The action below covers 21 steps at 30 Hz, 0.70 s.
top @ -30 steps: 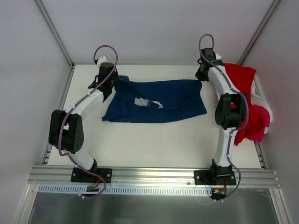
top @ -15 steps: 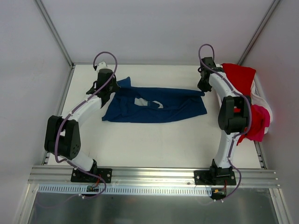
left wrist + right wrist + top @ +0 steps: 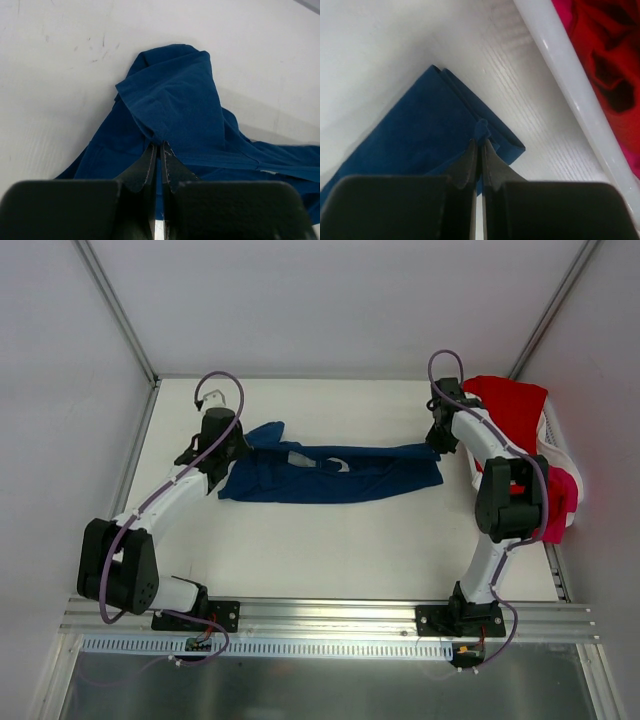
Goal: Fold and stack the t-shirts
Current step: Fold the tshirt
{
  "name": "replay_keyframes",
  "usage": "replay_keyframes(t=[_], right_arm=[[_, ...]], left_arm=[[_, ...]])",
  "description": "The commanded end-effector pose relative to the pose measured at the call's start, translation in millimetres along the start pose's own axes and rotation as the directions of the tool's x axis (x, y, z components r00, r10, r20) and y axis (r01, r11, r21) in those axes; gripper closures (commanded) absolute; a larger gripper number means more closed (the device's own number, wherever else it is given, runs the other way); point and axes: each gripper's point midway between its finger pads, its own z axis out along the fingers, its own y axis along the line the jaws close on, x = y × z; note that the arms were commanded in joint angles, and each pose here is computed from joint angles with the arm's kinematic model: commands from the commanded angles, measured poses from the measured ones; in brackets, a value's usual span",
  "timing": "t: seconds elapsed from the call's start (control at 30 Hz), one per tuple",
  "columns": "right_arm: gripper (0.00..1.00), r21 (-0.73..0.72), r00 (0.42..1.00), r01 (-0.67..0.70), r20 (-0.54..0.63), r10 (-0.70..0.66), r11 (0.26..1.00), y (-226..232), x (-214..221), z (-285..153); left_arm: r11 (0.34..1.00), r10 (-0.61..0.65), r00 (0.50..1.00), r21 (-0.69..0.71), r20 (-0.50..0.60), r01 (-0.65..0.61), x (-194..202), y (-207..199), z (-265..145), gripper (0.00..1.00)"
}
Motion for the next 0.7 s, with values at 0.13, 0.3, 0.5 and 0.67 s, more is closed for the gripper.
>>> replay_keyframes(t=[0.13, 0.3, 0.5, 0.67], right_arm=[[1.00, 0.034, 0.999, -0.035, 0.023, 0.034, 0.999, -22.5, 15.6, -9.0], [1.00, 0.062, 1.000, -0.022, 0.005, 0.021, 0.998, -32.0, 33.7, -8.0], [1.00, 0.085, 1.000, -0.009, -0.008, 0.010, 0.996, -42.3, 51.1, -6.4], [1.00, 0.097, 1.000, -0.002, -0.025, 0.005, 0.995, -47.8, 62.5, -2.1]], left_arm=[[0.997, 0.043, 0.999, -0.069, -0.013, -0.044, 14.0, 19.1, -17.0, 1.00], [0.993, 0.065, 0.997, -0.101, -0.041, -0.069, 30.2, 27.2, -23.0, 1.00], [0.989, 0.076, 0.995, -0.121, -0.060, -0.083, 42.8, 36.1, -31.4, 1.00], [0.985, 0.084, 0.991, -0.139, -0.101, -0.098, 61.3, 43.6, -35.1, 1.00]])
